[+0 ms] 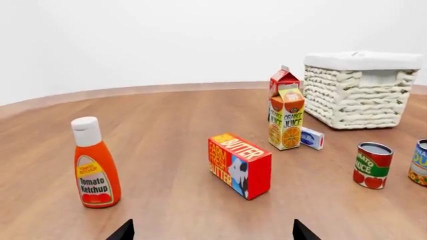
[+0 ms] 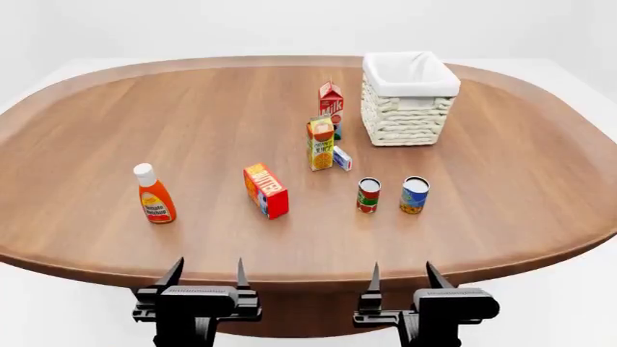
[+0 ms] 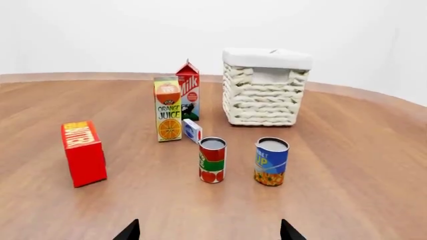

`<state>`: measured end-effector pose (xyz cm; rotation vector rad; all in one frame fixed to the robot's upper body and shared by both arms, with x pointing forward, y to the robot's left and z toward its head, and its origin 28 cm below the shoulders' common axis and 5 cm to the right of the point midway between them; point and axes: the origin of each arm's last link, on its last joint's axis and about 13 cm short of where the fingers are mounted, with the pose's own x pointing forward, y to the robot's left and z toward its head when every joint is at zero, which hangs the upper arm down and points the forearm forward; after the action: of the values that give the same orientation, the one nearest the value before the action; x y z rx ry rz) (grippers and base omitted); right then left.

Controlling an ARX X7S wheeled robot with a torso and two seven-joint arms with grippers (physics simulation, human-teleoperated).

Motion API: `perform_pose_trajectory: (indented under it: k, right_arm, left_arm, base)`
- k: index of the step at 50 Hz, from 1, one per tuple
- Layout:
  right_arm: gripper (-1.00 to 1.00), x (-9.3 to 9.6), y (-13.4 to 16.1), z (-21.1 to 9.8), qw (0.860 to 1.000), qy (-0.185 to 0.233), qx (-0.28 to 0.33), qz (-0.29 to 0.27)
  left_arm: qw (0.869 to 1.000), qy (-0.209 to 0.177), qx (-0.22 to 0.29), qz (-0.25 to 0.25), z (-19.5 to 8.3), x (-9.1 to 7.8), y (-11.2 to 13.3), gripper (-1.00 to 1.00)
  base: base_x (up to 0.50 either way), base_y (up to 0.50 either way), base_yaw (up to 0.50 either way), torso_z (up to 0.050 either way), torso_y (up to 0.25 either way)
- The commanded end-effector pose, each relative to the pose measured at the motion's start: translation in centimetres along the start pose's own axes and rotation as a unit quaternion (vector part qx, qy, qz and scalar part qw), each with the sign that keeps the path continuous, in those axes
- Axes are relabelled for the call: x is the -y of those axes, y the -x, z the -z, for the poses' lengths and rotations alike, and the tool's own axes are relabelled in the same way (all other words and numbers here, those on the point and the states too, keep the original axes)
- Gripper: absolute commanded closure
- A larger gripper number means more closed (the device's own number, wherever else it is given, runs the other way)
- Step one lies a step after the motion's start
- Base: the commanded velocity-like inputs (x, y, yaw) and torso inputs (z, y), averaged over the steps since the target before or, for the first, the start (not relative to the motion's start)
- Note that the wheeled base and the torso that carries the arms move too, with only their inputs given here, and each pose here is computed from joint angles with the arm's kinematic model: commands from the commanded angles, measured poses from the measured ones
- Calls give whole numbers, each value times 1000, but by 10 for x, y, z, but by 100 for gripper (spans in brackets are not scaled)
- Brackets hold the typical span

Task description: Pick up the cream cheese box and the butter, and put them in the basket.

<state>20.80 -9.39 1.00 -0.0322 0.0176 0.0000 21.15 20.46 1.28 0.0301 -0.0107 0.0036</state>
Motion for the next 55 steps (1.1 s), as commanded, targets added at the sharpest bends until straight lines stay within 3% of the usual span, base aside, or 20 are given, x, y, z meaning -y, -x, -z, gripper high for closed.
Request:
perform_pose_trajectory:
  k: [1, 3, 5, 8, 11, 12, 16, 25, 32, 42, 55]
  right_arm:
    - [-100, 2, -1, -5, 1000, -4, 7, 3]
    - [-100, 5, -2, -12, 1000, -9, 24, 13]
    - [-100, 12, -4, -23, 998, -18, 52, 33]
    - [-100, 23, -7, -48, 991, -29, 119, 57]
    - [-100, 26, -8, -54, 988, -30, 138, 65]
    - [-100, 37, -7, -74, 973, -48, 206, 95]
    - [-100, 48, -3, -93, 951, -76, 276, 119]
    - [-100, 54, 6, -112, 923, -88, 347, 142]
    - [-100, 54, 15, -125, 893, -51, 418, 157]
    - [-100, 52, 19, -127, 893, -52, 426, 136]
    - [-100, 49, 18, -125, 902, -59, 413, 110]
  left_arm:
    - [1000, 2, 7, -2, -6, -1, 1, -100]
    - [999, -3, 39, -15, -18, -7, 1, -100]
    - [998, 15, 63, -26, -29, -12, 2, -100]
    - [989, 21, 132, -68, -57, -27, 6, -100]
    - [987, 16, 144, -73, -60, -29, 7, -100]
    - [974, 2, 198, -113, -77, -39, 12, -100]
    - [953, -3, 257, -158, -95, -51, 21, -100]
    - [931, -2, 311, -190, -109, -60, 31, -100]
    - [912, 8, 349, -214, -120, -66, 40, -100]
    - [900, 9, 372, -230, -125, -69, 45, -100]
    - [904, 8, 362, -225, -122, -68, 41, -100]
  base:
    - [0, 0, 0, 0, 0]
    - [0, 0, 0, 0, 0]
    - [0, 0, 0, 0, 0]
    - [0, 0, 0, 0, 0]
    - [0, 0, 0, 0, 0]
    - [0, 0, 0, 0, 0]
    - [0, 0, 0, 0, 0]
    - [0, 0, 0, 0, 0]
    - [0, 0, 0, 0, 0]
    - [293, -26, 0, 0, 0]
    - [500, -86, 0, 0, 0]
